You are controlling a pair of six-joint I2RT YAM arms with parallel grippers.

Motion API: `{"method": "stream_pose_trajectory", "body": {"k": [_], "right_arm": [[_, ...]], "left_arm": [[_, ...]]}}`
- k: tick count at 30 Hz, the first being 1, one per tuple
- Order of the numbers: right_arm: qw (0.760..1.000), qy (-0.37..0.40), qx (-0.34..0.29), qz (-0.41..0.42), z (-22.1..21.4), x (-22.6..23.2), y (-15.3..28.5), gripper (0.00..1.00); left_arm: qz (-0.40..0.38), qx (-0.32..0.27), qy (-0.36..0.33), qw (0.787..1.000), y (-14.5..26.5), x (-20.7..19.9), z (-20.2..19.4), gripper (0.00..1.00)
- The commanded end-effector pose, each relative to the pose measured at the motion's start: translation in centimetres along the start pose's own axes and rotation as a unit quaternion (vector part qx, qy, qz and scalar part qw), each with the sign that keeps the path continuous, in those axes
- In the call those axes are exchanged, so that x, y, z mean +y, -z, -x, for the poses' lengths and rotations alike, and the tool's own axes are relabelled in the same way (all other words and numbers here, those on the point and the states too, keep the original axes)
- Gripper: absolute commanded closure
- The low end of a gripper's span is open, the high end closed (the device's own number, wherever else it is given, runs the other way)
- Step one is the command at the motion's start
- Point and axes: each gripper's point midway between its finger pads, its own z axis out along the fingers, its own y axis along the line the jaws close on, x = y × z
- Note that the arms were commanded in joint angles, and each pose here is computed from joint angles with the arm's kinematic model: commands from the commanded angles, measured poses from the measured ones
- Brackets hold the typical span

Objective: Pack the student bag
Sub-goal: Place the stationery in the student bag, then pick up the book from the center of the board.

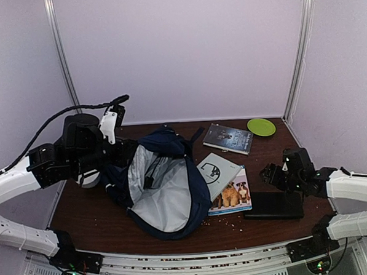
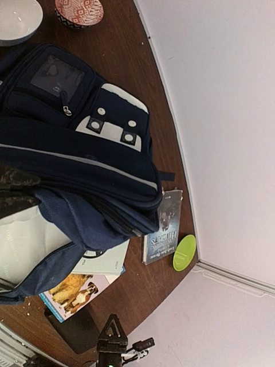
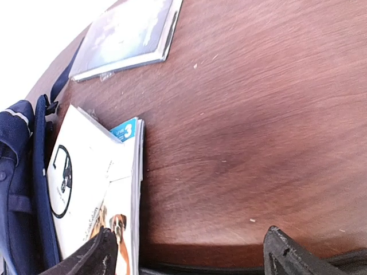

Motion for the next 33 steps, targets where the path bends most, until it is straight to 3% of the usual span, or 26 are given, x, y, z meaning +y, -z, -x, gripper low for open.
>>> {"method": "stream_pose_trajectory", "body": {"k": [1, 6, 12, 20, 25, 30, 33], "right_arm": [[0.999, -0.013, -0.011, 0.046, 2.2, 3.5, -1.0, 0.12], [0.999, -0.024, -0.035, 0.023, 4.5, 2.9, -2.5, 0.12], [0.987, -0.137, -0.088, 0.014, 9.2, 3.4, -6.0, 0.16], [0.978, -0.203, -0.048, 0.015, 11.0, 5.5, -12.9, 0.32], [0.988, -0.148, -0.018, 0.040, 9.5, 8.0, -11.8, 0.30], [0.994, -0.102, 0.021, 0.045, 5.1, 7.4, -8.8, 0.28], [0.992, -0.092, 0.039, 0.081, 3.1, 9.3, -7.0, 0.28]], "left_arm": [[0.048, -0.032, 0.013, 0.998, 1.3, 2.5, 1.0, 1.00], [0.059, -0.032, 0.012, 0.998, 1.6, 3.2, 0.3, 1.00], [0.062, -0.029, 0.013, 0.998, 1.3, 3.4, -0.3, 1.00], [0.076, -0.029, 0.002, 0.997, 1.2, 3.9, -0.6, 1.00], [0.098, 0.002, -0.016, 0.995, 0.5, 4.7, -2.6, 1.00], [0.083, 0.015, -0.009, 0.996, -0.1, 4.5, -4.6, 1.00], [0.074, 0.017, -0.002, 0.997, -0.6, 4.3, -5.3, 1.00]]}}
